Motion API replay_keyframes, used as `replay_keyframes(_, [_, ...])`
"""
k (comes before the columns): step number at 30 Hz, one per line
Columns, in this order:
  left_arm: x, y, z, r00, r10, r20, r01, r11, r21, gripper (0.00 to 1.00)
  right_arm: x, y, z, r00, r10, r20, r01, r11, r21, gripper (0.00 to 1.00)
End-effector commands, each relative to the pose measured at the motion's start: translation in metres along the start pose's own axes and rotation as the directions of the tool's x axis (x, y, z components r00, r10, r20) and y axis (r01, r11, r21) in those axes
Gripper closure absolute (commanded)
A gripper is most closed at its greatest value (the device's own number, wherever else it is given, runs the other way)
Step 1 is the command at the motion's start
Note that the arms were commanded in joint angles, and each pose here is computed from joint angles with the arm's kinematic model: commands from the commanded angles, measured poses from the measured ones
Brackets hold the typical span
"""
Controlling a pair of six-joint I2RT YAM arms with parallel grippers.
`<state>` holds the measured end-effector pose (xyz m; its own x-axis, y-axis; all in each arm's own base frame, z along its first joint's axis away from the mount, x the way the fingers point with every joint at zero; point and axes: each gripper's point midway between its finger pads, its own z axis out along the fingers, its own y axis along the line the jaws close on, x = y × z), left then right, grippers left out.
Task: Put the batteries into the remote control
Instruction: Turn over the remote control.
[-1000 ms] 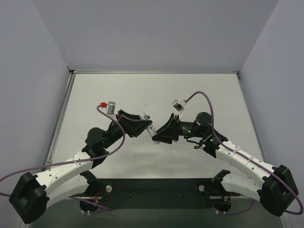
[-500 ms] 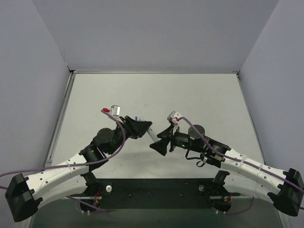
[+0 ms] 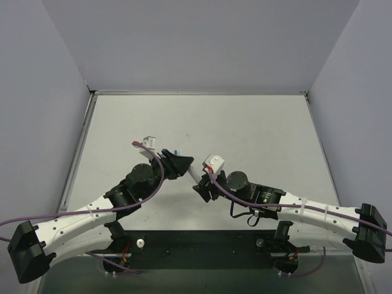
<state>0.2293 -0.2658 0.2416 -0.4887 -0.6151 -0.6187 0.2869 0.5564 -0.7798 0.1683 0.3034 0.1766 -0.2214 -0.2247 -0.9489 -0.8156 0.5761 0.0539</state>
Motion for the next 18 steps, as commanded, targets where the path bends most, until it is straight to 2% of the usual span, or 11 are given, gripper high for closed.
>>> replay_keyframes(1, [-0.023,-0.029,-0.001,0.997,-0.047,0.055,0.043,0.997,0.062,1.0,-0.028,-0.009,0.005,0.997,-0.028,0.074,0.021,0.996,0.089,0.58])
replay_keyframes(3, [-0.022,-0.029,-0.001,0.997,-0.05,0.055,0.046,0.997,0.062,1.0,-0.029,-0.008,0.007,0.997,-0.03,0.076,0.022,0.995,0.097,0.62])
replay_keyframes(6, [-0.024,-0.03,-0.002,0.997,-0.057,0.06,0.053,0.996,0.071,1.0,-0.027,-0.007,0.01,0.998,-0.02,0.053,0.014,0.994,0.107,0.77])
replay_keyframes(7, [-0.024,-0.03,-0.003,0.997,-0.056,0.06,0.052,0.996,0.073,0.97,-0.027,-0.007,0.011,0.999,-0.02,0.049,0.015,0.994,0.107,0.86])
replay_keyframes(8, [-0.024,-0.03,-0.004,0.996,-0.059,0.062,0.054,0.996,0.076,0.85,-0.028,-0.006,0.01,0.999,-0.008,0.051,0.003,0.994,0.105,0.92])
replay_keyframes(10, [-0.026,-0.03,-0.006,0.996,-0.059,0.07,0.053,0.995,0.088,0.71,-0.03,-0.005,0.008,0.998,0.005,0.059,-0.011,0.995,0.103,1.0])
replay_keyframes(11, [-0.027,-0.03,-0.007,0.996,-0.047,0.076,0.04,0.995,0.093,0.55,-0.032,-0.005,0.008,0.998,0.019,0.064,-0.025,0.995,0.099,1.0])
replay_keyframes(14, [-0.03,-0.031,-0.013,0.995,-0.018,0.093,0.005,0.992,0.128,0.3,-0.04,-0.003,0.003,0.996,0.049,0.075,-0.055,0.995,0.083,1.0])
replay_keyframes(15, [-0.034,-0.033,-0.015,0.994,-0.012,0.105,-0.004,0.989,0.148,0.18,-0.042,0.001,0.0,0.994,0.07,0.079,-0.074,0.996,0.056,1.0])
replay_keyframes(18, [-0.043,-0.033,-0.023,0.992,0.009,0.128,-0.036,0.977,0.208,0.08,-0.049,0.006,-0.006,0.985,0.145,0.092,-0.144,0.989,-0.013,1.0])
